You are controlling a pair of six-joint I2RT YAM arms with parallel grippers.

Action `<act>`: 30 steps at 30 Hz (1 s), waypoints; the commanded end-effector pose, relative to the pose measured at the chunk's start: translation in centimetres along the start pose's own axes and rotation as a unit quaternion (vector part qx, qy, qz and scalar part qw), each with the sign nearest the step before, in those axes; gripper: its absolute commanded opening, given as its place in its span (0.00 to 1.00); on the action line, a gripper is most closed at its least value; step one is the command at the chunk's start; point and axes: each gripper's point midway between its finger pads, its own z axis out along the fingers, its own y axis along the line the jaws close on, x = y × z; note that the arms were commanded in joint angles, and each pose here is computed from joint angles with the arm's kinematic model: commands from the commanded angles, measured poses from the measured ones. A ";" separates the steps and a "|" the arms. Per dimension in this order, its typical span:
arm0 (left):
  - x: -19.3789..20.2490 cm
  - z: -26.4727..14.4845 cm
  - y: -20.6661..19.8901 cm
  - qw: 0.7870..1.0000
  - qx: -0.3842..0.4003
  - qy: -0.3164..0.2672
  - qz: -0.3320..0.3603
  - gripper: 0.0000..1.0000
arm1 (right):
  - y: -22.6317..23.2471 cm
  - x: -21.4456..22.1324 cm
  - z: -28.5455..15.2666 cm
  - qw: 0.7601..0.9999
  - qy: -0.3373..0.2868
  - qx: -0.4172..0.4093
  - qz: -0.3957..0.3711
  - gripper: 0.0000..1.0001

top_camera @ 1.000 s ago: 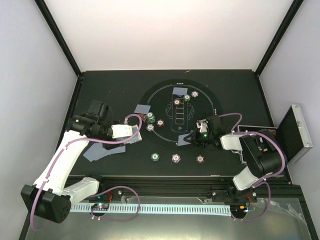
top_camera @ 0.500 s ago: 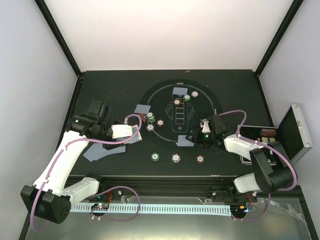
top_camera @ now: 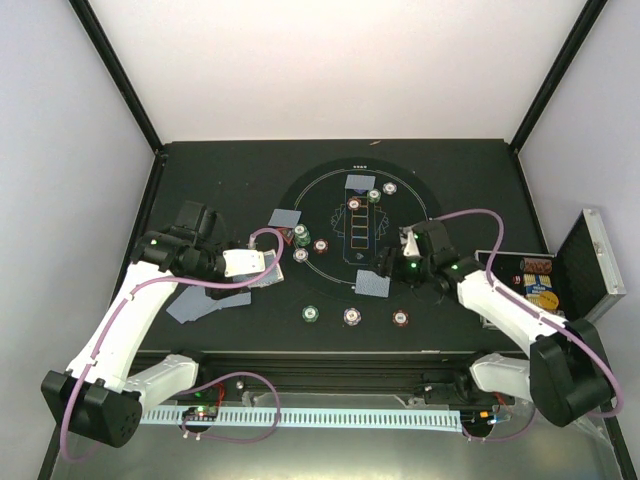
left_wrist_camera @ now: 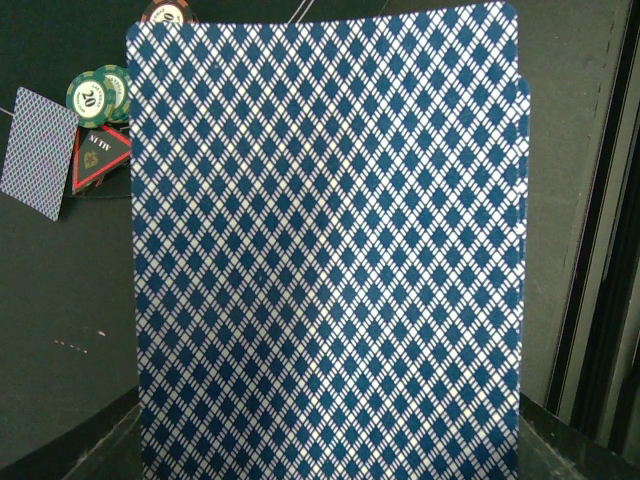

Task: Distribute texas hold em gaming equipment

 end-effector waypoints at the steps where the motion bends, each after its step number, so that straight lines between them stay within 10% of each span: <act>1: -1.2 -1.1 0.0 1.000 -0.004 -0.026 0.011 0.02 | 7.4 -0.3 -0.3 0.995 0.006 -0.089 -0.032 0.65; 15: -1.0 -1.1 -0.1 1.000 -0.004 -0.021 0.012 0.02 | -2.3 1.5 2.6 0.997 0.014 0.070 -0.026 0.69; 30: -1.0 -0.9 -0.3 1.000 0.004 -0.022 0.004 0.02 | 19.5 4.2 -0.8 0.950 0.071 -0.301 -0.045 0.86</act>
